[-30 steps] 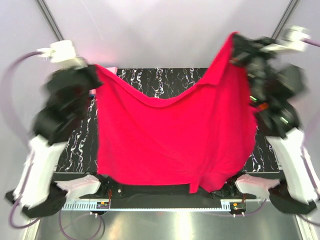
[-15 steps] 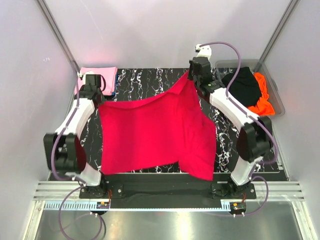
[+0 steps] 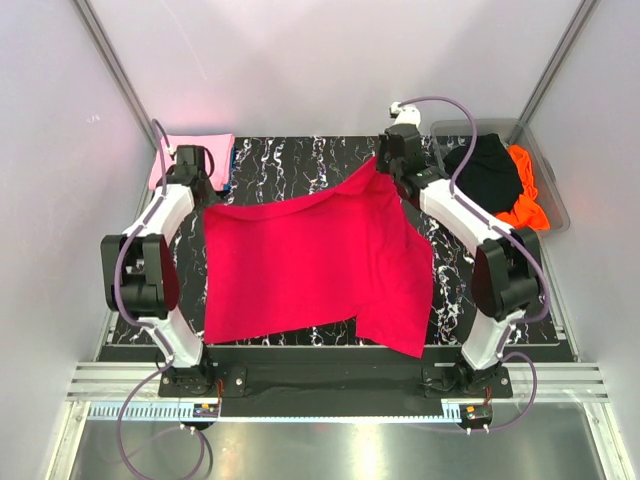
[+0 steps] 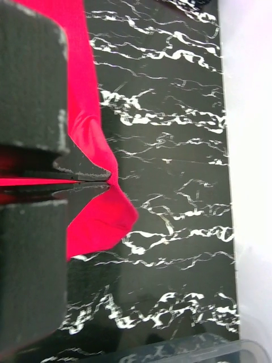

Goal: Fold and stack the t-shirts
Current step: Flatten the tshirt out

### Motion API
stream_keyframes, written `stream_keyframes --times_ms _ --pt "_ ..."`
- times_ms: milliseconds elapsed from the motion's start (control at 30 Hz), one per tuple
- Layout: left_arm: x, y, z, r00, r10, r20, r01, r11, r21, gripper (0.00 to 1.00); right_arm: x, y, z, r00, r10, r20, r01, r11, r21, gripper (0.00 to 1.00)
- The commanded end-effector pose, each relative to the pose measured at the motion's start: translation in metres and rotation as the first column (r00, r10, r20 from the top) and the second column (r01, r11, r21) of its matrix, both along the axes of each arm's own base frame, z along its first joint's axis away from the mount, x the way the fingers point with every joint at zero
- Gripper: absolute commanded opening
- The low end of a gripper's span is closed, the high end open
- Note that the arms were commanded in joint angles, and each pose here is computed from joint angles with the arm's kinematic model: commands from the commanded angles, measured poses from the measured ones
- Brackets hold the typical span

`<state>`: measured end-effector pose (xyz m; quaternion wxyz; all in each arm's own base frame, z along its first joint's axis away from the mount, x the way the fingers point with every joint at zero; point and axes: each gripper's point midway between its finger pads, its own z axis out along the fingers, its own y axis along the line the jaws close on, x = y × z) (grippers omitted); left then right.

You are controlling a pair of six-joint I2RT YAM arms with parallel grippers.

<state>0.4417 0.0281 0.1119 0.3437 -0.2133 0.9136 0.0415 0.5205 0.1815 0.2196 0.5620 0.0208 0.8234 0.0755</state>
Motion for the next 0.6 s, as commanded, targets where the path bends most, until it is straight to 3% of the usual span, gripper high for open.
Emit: stream_keyframes --times_ms 0,133,267,467,500,567 --pt "-0.004 0.000 0.039 0.996 -0.006 0.093 0.007 1.000 -0.012 0.00 -0.017 -0.018 0.045 0.998 -0.020 0.067 0.016 0.998 0.066 0.00" --pt "-0.021 0.007 0.060 0.992 0.026 0.125 -0.026 1.000 -0.001 0.00 -0.024 -0.050 0.057 0.994 -0.092 0.064 0.083 0.988 0.127 0.00" --pt "-0.021 0.002 0.131 0.960 -0.019 0.280 0.024 1.000 -0.012 0.00 -0.029 -0.072 0.112 0.977 -0.128 0.171 0.101 0.982 0.159 0.00" --pt "-0.027 -0.027 0.279 0.799 -0.129 0.587 0.182 0.983 -0.032 0.00 -0.043 -0.085 0.228 0.908 -0.123 0.400 0.075 0.988 0.133 0.00" --pt "-0.040 -0.029 0.319 0.740 -0.146 0.657 0.197 0.980 -0.003 0.00 -0.047 -0.088 0.243 0.894 -0.122 0.430 0.076 0.990 0.123 0.00" --pt "-0.058 -0.041 0.356 0.664 -0.208 0.718 0.266 0.963 0.033 0.00 -0.062 -0.092 0.286 0.850 -0.123 0.513 0.062 0.989 0.133 0.00"
